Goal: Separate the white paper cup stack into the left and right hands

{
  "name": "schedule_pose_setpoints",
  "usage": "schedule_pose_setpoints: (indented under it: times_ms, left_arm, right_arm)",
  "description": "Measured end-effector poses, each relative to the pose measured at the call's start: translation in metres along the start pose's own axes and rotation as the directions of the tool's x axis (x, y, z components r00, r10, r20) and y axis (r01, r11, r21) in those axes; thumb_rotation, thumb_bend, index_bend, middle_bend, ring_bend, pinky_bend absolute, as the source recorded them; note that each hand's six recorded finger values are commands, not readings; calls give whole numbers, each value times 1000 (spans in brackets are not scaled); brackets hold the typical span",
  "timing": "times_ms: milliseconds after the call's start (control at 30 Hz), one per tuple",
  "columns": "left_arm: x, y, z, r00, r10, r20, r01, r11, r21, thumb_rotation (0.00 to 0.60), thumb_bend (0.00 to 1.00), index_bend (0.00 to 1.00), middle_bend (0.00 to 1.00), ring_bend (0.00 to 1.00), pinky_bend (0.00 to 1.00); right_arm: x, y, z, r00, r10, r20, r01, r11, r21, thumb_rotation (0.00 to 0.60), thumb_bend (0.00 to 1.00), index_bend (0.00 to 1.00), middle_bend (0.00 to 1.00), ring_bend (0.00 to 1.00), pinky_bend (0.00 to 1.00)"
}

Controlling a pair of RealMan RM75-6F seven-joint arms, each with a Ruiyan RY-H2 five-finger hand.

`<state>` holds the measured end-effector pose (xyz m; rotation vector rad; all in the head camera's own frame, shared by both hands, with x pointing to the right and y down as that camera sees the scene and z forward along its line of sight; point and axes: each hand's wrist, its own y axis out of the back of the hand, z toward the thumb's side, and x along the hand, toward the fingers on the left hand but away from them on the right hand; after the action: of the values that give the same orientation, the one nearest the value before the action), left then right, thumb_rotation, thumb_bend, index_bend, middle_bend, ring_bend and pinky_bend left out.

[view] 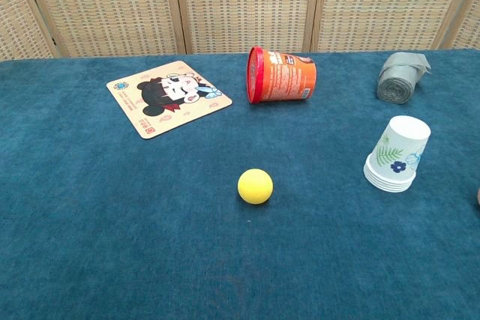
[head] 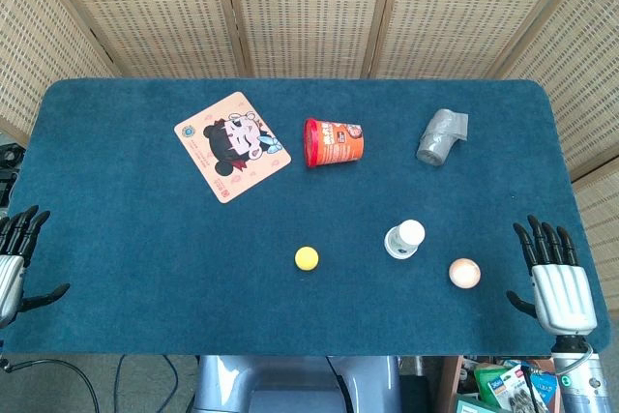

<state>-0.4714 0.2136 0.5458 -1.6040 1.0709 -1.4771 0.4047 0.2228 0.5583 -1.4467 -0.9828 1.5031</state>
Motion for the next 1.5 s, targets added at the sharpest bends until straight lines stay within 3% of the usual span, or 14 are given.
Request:
schedule_pose_setpoints:
  times_ms: [333, 533, 633, 933, 1100, 1500]
  left_arm:
    - [0, -1, 0, 1000, 2, -4, -2, 1000, -10, 600, 144, 0, 0, 0, 0]
    - [3, -1, 1, 1000, 0, -3, 0, 1000, -2, 600, 144, 0, 0, 0, 0]
    - [6, -4, 1, 1000, -11, -9, 11, 1000, 8, 600, 144, 0, 0, 0, 0]
    - [15, -12, -5, 998, -34, -49, 35, 999, 25, 600, 144, 0, 0, 0, 0]
    - [17, -16, -8, 997, -47, -62, 49, 998, 29, 600, 144, 0, 0, 0, 0]
    - [24, -24, -11, 994, -71, -87, 75, 996, 45, 600, 144, 0, 0, 0, 0]
  right_arm:
    - [-6, 5, 2, 1000, -1, -19, 1, 999, -41, 600, 0, 0, 0, 0, 0]
    - [-26, 3, 15, 994, 53, -96, -64, 991, -117, 600, 0, 2, 0, 0, 19]
    - [-41, -1, 27, 983, 102, -154, -125, 981, -148, 600, 0, 24, 22, 0, 57]
    - [-94, -24, 71, 923, 265, -278, -321, 930, -179, 600, 0, 68, 76, 0, 104]
    - [-114, -39, 84, 914, 302, -272, -361, 910, -203, 600, 1, 100, 121, 16, 150]
    - [-134, -67, 104, 897, 351, -270, -408, 892, -194, 600, 146, 244, 277, 170, 327]
